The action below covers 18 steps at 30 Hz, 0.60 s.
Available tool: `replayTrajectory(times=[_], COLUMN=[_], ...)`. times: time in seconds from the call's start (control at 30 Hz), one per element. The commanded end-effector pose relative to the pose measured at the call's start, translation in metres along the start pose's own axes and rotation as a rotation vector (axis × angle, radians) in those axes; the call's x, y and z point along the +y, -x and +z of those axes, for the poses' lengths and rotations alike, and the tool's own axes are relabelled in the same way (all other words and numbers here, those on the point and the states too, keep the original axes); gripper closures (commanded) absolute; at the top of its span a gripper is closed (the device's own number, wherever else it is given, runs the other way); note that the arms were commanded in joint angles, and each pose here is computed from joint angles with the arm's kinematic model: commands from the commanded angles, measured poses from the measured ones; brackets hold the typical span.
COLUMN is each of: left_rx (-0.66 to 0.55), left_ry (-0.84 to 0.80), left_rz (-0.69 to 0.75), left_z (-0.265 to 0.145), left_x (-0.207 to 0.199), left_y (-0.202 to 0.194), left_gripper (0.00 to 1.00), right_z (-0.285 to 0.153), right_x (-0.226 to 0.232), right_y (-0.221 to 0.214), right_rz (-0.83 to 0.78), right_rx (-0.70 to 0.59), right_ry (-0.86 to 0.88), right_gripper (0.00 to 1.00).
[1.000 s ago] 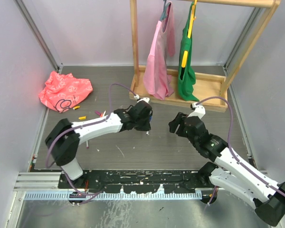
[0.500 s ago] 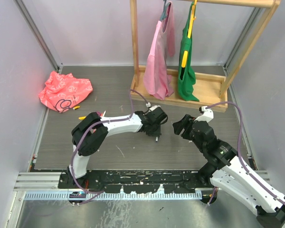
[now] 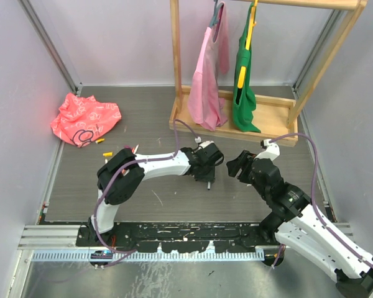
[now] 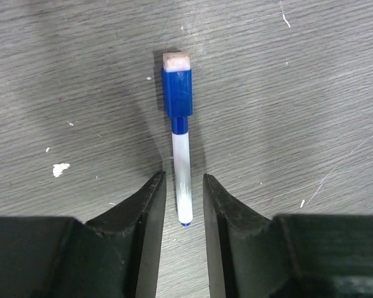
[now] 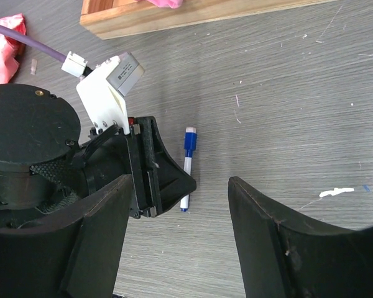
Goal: Insert the pens into the pen caps
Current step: Place the pen at the center of the board.
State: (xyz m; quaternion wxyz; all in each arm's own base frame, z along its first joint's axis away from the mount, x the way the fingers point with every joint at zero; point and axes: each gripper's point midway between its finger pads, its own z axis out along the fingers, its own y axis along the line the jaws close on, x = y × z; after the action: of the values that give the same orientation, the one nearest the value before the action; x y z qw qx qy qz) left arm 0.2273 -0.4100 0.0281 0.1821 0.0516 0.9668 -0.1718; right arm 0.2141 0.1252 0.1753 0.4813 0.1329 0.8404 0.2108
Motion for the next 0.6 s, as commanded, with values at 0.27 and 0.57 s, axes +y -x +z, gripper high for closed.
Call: replayTrajectory(times=[0.27,0.57], left_rx=[-0.199,-0.284], left_ry=[-0.152,-0.094], left_rz=[0.075,0.173], left_z=[-0.092,-0.146], left_x=[-0.029,0.021], left_y=[0.05,0.057], left_gripper=[0.62,0.6], right_z=[-0.01,-0.001], right_x=[0.01,0.014], right_y=[0.015,0.009], right_rz=[0.027,0.002], right_rx=[-0.032,-0.008], right_ry=[0.038,0.043], right_gripper=[0.32,0.32])
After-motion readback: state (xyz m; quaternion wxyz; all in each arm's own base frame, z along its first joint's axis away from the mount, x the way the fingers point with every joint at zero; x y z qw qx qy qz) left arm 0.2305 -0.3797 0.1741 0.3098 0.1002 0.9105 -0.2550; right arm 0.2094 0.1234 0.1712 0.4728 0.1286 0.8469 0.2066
